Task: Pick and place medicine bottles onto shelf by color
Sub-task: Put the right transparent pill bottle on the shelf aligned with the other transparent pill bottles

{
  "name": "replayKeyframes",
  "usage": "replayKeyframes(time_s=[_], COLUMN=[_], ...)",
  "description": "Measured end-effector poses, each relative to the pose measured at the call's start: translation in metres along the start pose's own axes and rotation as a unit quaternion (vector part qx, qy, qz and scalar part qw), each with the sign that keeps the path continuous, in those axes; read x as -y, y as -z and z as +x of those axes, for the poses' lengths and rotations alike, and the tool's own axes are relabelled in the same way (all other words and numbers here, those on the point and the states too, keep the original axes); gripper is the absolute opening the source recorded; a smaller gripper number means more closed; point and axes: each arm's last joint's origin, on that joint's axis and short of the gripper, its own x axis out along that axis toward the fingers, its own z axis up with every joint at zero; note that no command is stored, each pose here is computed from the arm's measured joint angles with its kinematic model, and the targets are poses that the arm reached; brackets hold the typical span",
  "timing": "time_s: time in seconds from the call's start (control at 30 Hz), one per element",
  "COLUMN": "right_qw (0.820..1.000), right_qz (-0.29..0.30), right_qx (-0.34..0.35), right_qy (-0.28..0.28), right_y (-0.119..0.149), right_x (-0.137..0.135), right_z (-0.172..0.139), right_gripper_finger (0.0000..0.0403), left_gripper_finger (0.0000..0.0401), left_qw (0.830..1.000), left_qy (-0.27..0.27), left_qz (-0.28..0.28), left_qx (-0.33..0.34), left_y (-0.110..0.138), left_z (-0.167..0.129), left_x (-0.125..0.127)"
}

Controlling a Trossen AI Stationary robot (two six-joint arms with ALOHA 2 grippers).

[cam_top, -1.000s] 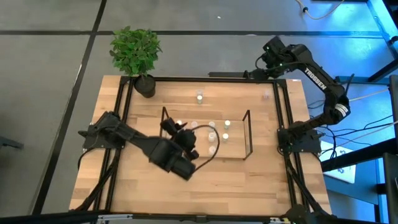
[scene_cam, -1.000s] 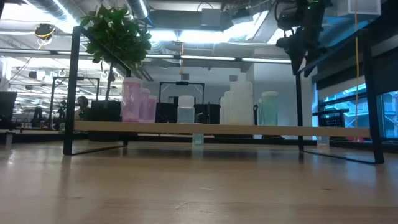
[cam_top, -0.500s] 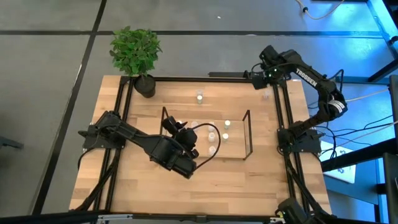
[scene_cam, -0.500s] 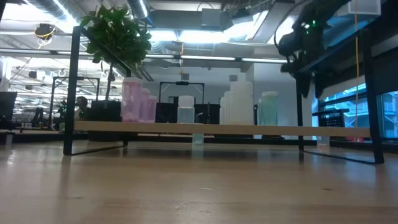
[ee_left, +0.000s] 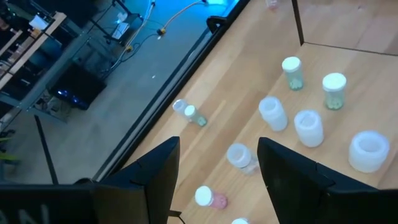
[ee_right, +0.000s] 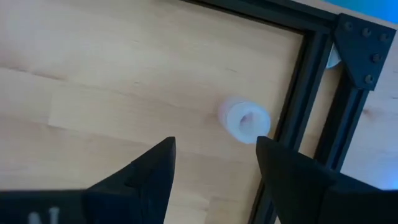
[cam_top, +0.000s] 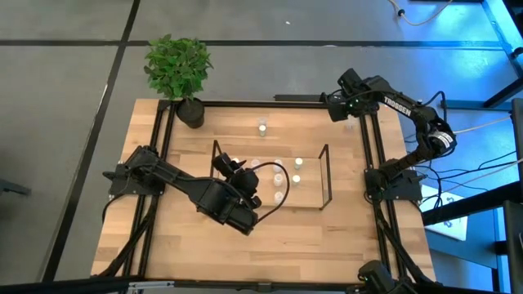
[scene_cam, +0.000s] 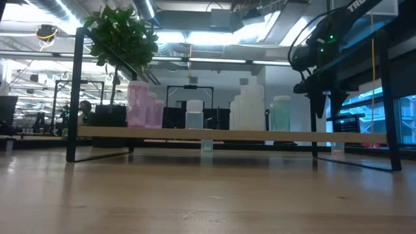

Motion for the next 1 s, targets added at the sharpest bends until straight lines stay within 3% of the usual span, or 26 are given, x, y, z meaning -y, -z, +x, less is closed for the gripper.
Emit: replayKeyframes(time_s=[0.4, 0.73, 1.0], right_qw=[1.0, 1.0, 1.0], right_qz=[0.008, 0.008, 0.01], right_qx=[0.003, 0.003, -0.001], right_qy=[0.013, 0.013, 0.0], right_y=[0.0, 0.0, 0.0], right_x=[0.0, 0.0, -0.001], right_z=[0.0, 0.0, 0.0], right_gripper_finger=[0.0226, 0.0226, 0.0226], left_gripper_finger=[0.0209, 0.0209, 0.0209], left_qw=[1.0, 0.999, 0.998], left_qy=[-0.009, -0.038, -0.043], left_qz=[-0.003, -0.026, -0.031], left_qx=[0.011, -0.015, -0.02], left_y=[-0.001, -0.012, -0.014], left_z=[0.001, 0.028, 0.033], left_x=[-0.001, -0.013, -0.016])
